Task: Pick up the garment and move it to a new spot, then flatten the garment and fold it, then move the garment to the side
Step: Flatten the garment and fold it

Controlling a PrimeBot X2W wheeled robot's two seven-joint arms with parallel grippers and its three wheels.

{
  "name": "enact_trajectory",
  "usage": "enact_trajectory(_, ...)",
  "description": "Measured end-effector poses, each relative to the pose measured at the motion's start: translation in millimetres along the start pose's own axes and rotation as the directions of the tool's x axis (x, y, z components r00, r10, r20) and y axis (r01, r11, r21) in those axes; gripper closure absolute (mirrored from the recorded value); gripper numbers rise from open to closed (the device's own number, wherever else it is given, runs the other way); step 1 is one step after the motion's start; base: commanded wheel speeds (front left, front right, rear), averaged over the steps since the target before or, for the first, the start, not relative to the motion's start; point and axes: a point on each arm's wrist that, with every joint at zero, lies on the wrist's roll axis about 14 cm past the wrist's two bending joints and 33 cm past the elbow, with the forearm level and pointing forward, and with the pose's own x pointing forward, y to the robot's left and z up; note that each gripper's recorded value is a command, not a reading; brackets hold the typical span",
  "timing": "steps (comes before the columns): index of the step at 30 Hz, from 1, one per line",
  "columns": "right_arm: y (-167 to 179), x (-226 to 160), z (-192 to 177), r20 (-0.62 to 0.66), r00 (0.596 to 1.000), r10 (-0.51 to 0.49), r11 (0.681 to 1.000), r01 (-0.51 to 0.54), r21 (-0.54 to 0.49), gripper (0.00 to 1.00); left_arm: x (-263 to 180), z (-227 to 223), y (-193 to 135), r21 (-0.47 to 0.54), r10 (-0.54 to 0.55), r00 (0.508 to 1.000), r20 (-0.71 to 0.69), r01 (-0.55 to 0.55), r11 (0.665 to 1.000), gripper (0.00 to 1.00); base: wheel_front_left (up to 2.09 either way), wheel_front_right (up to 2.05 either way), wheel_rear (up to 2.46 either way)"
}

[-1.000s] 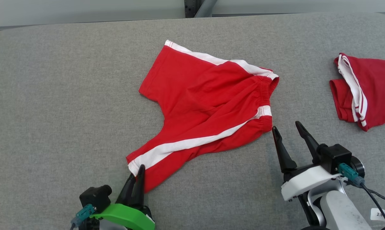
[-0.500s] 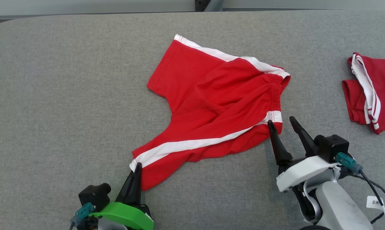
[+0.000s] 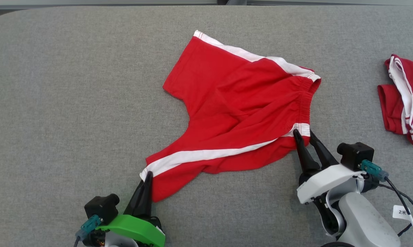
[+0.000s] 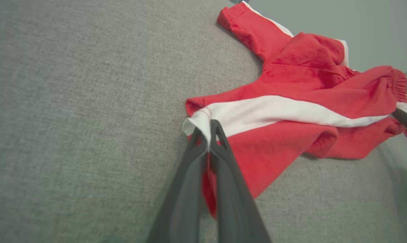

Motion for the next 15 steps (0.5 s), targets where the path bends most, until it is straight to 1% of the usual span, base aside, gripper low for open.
enact_trajectory(1,-0.6,-0.2,-0.9,-0.003,1.0,-0.003,1.0,0.003,0.005,0.56,0.2,-0.1,0.0,0.0,0.0,1.0,0.0,0.0,1.0,1.0,0.0,0.0,0.0)
enact_trajectory(3,-0.9,0.6,-1.3,-0.005,1.0,-0.002,1.0,0.002,0.006,0.68,0.7,-0.4,-0.2,0.001,-0.001,1.0,-0.002,0.001,1.0,1.0,0.0,0.0,0.0)
enact_trajectory(4,0.2,1.8,-0.5,-0.003,1.0,0.002,1.0,-0.002,0.006,0.98,1.1,-0.3,-0.3,0.001,-0.002,1.0,-0.002,0.002,1.0,1.0,0.0,0.0,0.0)
enact_trajectory(5,1.6,3.1,1.2,0.001,1.0,0.008,1.0,-0.008,0.005,1.0,1.5,0.0,-0.6,0.002,-0.003,1.0,-0.001,0.003,1.0,1.0,0.0,0.0,0.0)
enact_trajectory(8,8.0,5.1,13.8,0.04,0.999,0.025,1.0,-0.025,0.012,1.0,2.9,8.0,-1.2,0.013,-0.007,1.0,0.023,0.006,1.0,1.0,0.0,0.0,0.0)
enact_trajectory(11,15.0,4.2,34.8,0.103,0.994,0.039,0.999,-0.042,0.026,1.0,2.6,19.3,-5.6,0.059,-0.026,0.998,0.054,0.023,0.998,1.0,0.0,0.0,0.0)
enact_trajectory(15,29.2,-2.4,72.5,0.213,0.975,0.067,0.996,-0.078,0.043,1.0,0.4,56.2,-7.8,0.111,-0.046,0.986,0.16,0.028,0.993,1.0,0.0,0.0,0.0)
